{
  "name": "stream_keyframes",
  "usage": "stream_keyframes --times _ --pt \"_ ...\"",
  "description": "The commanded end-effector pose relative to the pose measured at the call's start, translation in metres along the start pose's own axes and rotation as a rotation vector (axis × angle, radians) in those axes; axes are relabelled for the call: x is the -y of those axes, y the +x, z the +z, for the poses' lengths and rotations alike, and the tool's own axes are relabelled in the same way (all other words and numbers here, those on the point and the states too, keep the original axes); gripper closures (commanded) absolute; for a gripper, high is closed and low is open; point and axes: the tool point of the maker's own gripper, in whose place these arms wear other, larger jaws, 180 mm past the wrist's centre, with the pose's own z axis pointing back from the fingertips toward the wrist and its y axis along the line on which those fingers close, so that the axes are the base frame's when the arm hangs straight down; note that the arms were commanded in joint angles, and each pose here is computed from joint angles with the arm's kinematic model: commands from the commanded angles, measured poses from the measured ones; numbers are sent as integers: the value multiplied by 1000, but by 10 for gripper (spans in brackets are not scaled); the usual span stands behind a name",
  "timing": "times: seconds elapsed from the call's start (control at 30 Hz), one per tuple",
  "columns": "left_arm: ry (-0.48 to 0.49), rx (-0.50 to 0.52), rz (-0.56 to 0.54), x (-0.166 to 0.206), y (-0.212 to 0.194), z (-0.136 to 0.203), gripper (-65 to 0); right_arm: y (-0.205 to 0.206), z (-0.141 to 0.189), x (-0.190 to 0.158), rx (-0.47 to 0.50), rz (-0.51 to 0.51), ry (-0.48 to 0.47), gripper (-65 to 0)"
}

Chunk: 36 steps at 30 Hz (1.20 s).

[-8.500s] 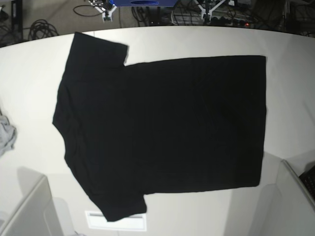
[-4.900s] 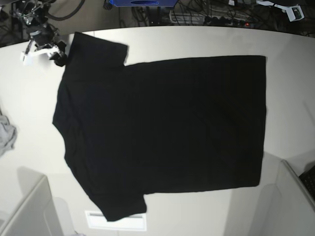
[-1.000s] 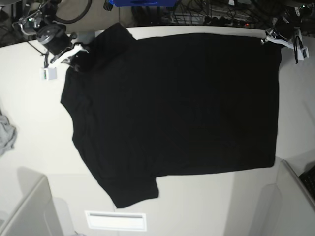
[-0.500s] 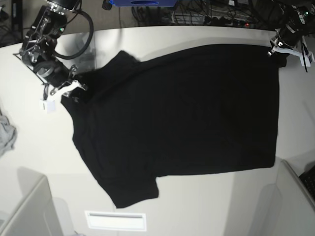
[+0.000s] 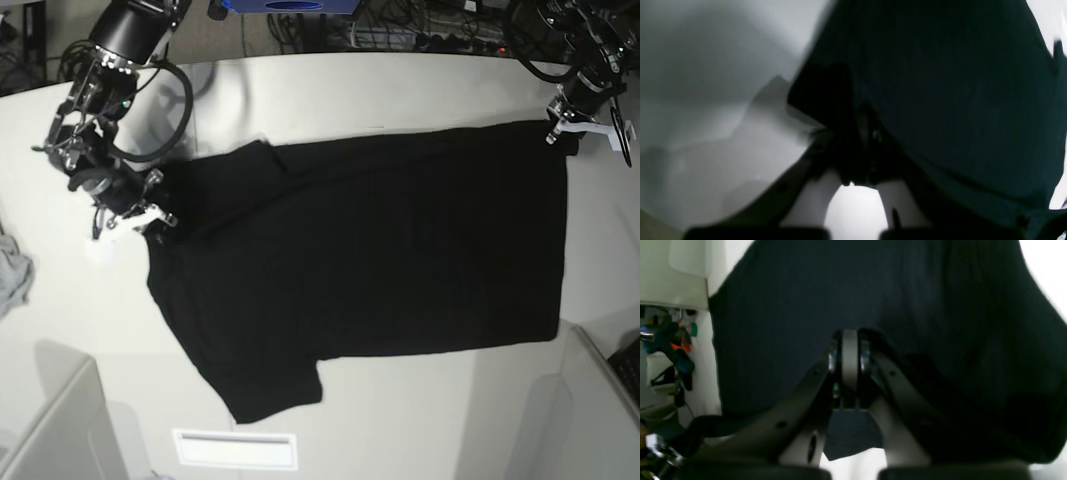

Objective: Fold the T-shirt properly
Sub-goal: 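Lift the shoulders and drag the shirt toward the robot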

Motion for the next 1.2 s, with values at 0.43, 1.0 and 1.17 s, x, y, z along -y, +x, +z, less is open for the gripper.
stream_keyframes --times 0.43,1.0,1.17 --pt "-57 86 -22 25 37 -5 0 31 -11 -6 77 -43 32 0" --pt "-109 61 2 51 47 -29 0 41 -12 -11 103 -40 42 0" --pt "-106 44 31 46 44 -35 0 44 -14 -10 105 -65 36 0"
